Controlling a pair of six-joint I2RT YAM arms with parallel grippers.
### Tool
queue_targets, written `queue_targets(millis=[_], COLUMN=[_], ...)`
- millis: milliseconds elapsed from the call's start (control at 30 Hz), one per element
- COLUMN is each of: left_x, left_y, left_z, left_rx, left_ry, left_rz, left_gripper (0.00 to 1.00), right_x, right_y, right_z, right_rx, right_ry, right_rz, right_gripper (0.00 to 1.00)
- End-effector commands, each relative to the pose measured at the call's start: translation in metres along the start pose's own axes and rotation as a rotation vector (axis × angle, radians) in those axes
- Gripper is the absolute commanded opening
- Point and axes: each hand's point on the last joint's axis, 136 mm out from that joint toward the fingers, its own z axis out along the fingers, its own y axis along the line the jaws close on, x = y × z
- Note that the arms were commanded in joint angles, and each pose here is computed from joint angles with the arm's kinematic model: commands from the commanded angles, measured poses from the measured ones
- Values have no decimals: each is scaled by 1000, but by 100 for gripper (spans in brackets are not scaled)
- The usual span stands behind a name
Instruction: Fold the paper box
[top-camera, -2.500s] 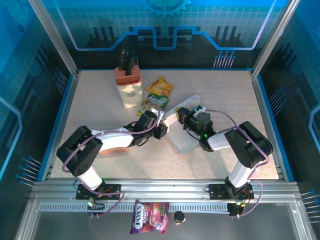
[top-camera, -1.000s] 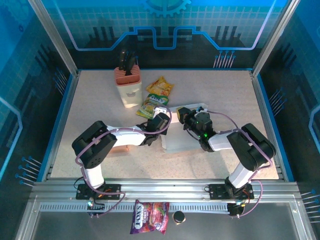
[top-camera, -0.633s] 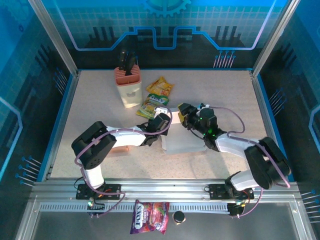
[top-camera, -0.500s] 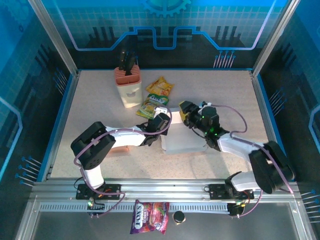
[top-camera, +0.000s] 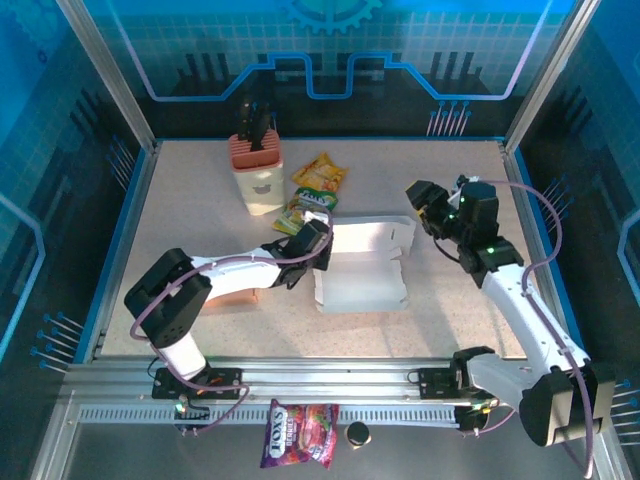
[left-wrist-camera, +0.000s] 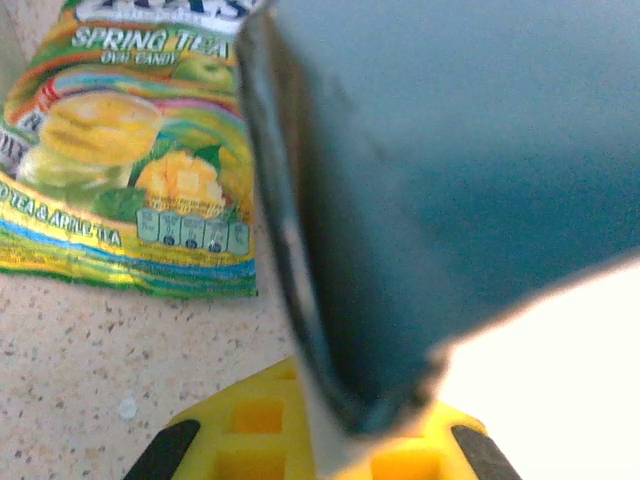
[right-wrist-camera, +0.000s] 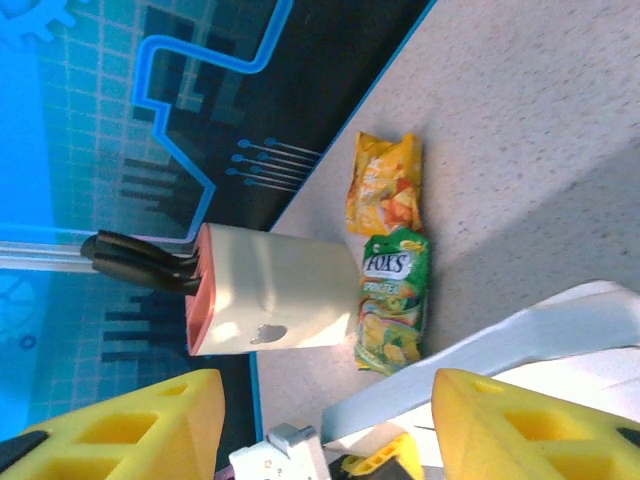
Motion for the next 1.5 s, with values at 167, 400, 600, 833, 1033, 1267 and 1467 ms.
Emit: queue_targets(millis=[167,400,600,833,1033,1267,1467], left_x=[-15,-19,-29,-32,-33,-34,-37], left_y=[0,5,6,5,4,5,4], left_z=[-30,-42,-47,-53,-55,-57,-57], left_rx=[164,167,171,183,185,183,189], left_ry=[115,142,148,151,153,148,147], left_rz=[-161,-183,-202,-200,-188,-184,-179], left_gripper=[0,0,0,0,0,0,0], right_x=[14,25,49,68,67,61,66], right_y=[-13,0,-9,-51,-66,-87,-101], right_z=[-9,10,3,8,24,31,34], right_rx=[137,164,185,253,312,383,422], right_ry=[132,170,184,239,267,266,291], right_rz=[-33,-60,-98,-85,-142,-176,-187], right_gripper=[53,51,50,44,39,43,45])
